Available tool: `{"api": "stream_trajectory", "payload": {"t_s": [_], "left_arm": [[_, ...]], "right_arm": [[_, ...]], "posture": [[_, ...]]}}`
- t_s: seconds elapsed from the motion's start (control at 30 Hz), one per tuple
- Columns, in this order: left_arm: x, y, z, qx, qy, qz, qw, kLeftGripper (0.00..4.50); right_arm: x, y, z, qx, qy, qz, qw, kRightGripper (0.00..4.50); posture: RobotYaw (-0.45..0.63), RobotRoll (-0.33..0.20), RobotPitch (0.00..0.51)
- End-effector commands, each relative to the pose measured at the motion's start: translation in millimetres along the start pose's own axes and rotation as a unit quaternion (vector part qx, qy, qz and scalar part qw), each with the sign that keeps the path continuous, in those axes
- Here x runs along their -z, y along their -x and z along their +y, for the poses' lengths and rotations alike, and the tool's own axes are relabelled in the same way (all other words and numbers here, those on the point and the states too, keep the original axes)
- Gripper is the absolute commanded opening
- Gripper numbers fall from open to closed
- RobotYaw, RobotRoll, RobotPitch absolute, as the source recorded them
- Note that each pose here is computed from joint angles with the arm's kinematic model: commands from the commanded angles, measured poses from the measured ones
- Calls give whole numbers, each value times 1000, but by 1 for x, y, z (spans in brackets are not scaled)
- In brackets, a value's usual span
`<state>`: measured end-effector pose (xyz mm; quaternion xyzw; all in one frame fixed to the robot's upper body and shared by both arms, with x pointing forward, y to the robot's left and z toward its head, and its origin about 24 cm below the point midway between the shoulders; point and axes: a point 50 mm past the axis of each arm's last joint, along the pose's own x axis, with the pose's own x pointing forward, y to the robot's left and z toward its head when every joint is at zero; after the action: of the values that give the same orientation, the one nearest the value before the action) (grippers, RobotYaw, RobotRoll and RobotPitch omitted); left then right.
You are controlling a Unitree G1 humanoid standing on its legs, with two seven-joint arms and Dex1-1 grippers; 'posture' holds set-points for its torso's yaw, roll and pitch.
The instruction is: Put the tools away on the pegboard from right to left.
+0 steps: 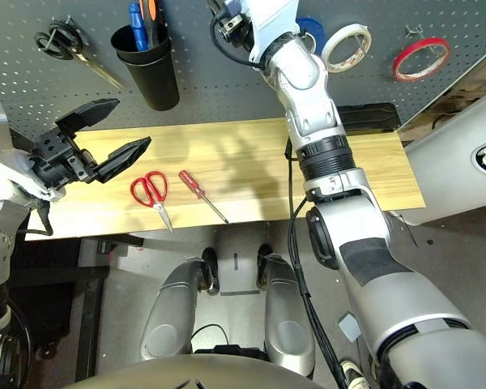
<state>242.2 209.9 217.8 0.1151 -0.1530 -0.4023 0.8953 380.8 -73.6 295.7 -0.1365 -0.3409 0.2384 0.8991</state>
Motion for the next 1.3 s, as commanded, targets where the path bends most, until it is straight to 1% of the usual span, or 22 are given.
{"api": "stream_trajectory", "payload": {"t_s": [0.03,0.13,0.47,0.53,0.8,1.07,1.3], "left_arm": [[-2,0,-5,12,-2,4,1000,4500],[-2,1,-5,14,0,7,1000,4500],[0,-2,-5,20,4,10,1000,4500],[1,-2,-5,21,5,11,1000,4500],[3,-5,-7,28,10,12,999,4500],[4,-5,-7,28,11,13,999,4500],[3,-6,-6,28,10,11,999,4500]], "right_arm": [[-18,-10,-4,16,2,-44,999,2096],[-25,-15,-2,13,-20,-58,998,2096],[-36,-17,-8,20,-44,-71,996,2096],[-38,-18,-8,15,-59,-72,996,2096],[-37,-15,0,0,-90,-60,994,2096],[-35,-10,4,-2,-95,-52,994,2096],[-40,-9,2,5,-86,-65,994,2096]], "posture": [[42,0,264],[46,0,266],[35,0,280],[35,0,280],[29,0,281],[26,0,279],[23,0,278]]}}
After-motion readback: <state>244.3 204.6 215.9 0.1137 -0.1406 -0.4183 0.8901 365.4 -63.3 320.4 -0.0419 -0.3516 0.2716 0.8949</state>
